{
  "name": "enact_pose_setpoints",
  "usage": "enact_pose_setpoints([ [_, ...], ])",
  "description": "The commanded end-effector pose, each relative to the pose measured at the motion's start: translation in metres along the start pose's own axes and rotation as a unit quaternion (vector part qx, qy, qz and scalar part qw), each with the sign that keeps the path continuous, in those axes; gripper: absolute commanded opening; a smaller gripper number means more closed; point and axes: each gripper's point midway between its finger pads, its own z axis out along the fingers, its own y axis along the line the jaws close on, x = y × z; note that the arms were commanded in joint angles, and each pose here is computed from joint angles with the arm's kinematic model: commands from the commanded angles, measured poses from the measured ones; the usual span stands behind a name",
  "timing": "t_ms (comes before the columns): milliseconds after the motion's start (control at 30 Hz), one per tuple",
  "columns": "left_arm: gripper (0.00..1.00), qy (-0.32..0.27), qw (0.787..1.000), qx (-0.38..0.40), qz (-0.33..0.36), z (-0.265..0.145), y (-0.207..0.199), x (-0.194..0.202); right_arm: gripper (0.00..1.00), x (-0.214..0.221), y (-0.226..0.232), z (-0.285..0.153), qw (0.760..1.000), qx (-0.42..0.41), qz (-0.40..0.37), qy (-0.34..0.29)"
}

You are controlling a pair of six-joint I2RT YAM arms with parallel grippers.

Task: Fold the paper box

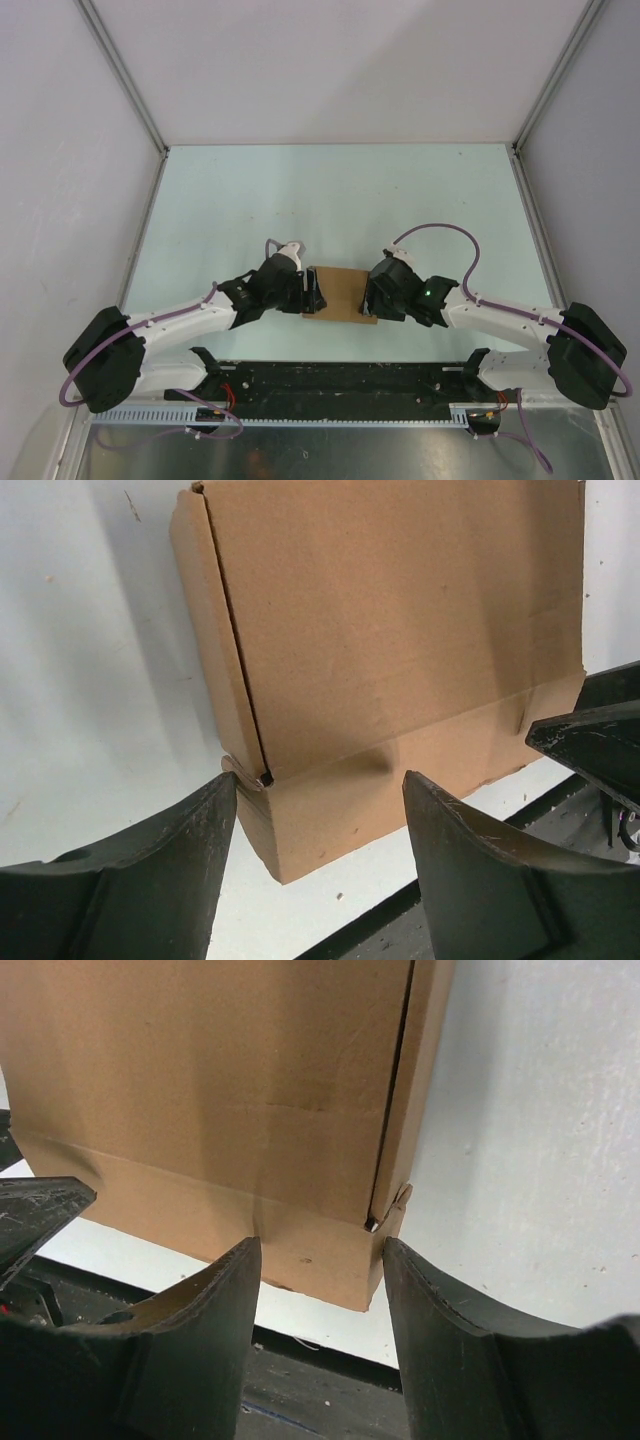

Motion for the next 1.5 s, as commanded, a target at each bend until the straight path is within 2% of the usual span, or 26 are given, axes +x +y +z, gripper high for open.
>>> enact_pose_setpoints([
  [0,0.72,-0.014,0.999,0.042,-0.005,-0.006,-0.025,-0.014,0.57,-0.009,0.016,-0.007,0.999,-0.038,0.012,-0.012],
  [333,0.72,-0.013,0.998,0.063,-0.009,-0.013,-0.032,-0.012,0.57,-0.011,0.021,-0.016,0.998,-0.059,0.025,-0.008],
  [900,0.67,-0.023,0.999,0.023,0.012,-0.008,-0.006,-0.003,0.5,-0.005,-0.009,-0.003,1.0,-0.002,0.009,-0.021],
  [1200,0.66,-0.025,0.999,0.019,0.017,-0.002,-0.001,0.0,0.45,0.0,-0.014,0.005,1.0,-0.009,0.009,-0.026],
  [1467,0.65,-0.033,0.999,0.024,0.025,-0.004,-0.004,-0.005,0.44,-0.006,-0.012,0.003,0.999,-0.014,0.006,-0.04],
])
